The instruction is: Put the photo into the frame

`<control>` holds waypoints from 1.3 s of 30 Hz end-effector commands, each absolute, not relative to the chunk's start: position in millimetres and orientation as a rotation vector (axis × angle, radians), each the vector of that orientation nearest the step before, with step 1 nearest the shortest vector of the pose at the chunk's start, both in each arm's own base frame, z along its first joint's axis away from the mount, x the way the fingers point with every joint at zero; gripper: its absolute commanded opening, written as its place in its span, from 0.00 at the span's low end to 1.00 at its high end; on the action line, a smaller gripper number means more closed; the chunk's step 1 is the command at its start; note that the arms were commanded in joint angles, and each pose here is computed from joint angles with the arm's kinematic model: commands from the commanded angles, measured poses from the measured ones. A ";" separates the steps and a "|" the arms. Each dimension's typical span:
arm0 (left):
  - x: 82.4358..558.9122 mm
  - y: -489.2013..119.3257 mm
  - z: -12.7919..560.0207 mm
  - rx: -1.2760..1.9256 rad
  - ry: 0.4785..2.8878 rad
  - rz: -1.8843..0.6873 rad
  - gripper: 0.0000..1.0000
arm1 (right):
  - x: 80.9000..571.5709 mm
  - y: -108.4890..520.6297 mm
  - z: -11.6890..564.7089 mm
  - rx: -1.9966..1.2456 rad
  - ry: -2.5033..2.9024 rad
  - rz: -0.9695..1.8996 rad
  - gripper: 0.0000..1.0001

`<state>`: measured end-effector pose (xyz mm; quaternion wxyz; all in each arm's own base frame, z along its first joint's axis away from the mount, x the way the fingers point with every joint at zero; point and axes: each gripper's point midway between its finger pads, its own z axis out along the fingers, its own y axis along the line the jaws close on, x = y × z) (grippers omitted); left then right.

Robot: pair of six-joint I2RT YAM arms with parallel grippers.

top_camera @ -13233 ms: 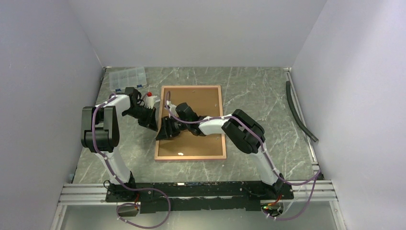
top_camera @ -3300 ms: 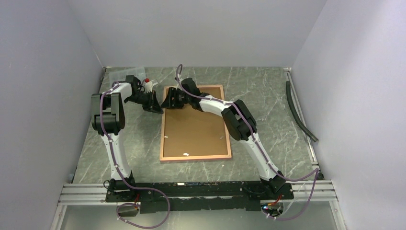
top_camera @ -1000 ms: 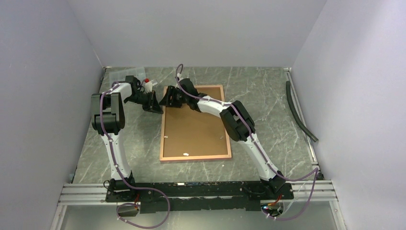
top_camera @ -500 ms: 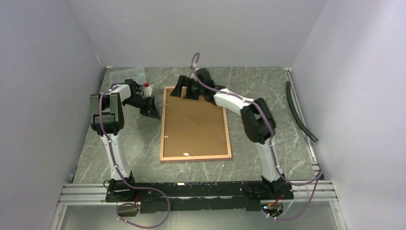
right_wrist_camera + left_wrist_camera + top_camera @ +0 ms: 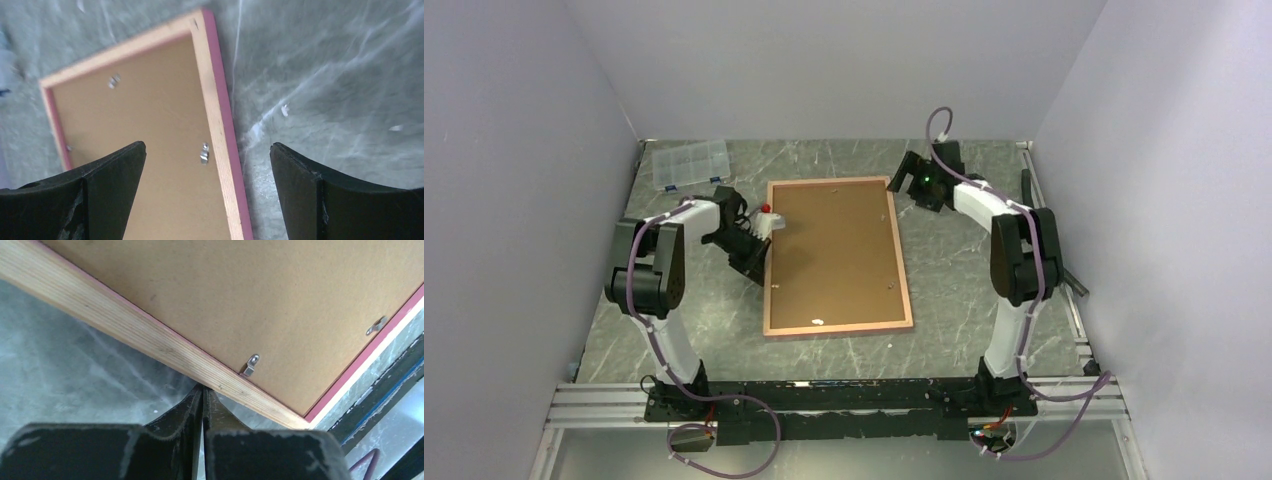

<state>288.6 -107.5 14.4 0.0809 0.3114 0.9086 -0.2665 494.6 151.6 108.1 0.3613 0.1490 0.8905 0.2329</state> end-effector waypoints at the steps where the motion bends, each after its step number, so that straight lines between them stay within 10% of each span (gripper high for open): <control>1: 286.9 -109.4 6.0 1.070 2.681 -0.654 0.11 | 485.6 182.8 80.5 0.343 2.400 0.704 1.00; 22: 247.4 -239.9 5.7 1.590 2.530 -0.763 0.13 | 481.8 351.1 78.5 -0.046 2.481 1.088 1.00; 33: 238.9 -211.5 98.7 1.482 2.559 -0.983 0.84 | 524.4 243.2 172.8 0.129 2.305 0.720 1.00; 39: 296.0 -162.5 146.3 1.286 2.507 -0.877 0.89 | 468.9 198.5 193.7 0.240 2.286 0.585 1.00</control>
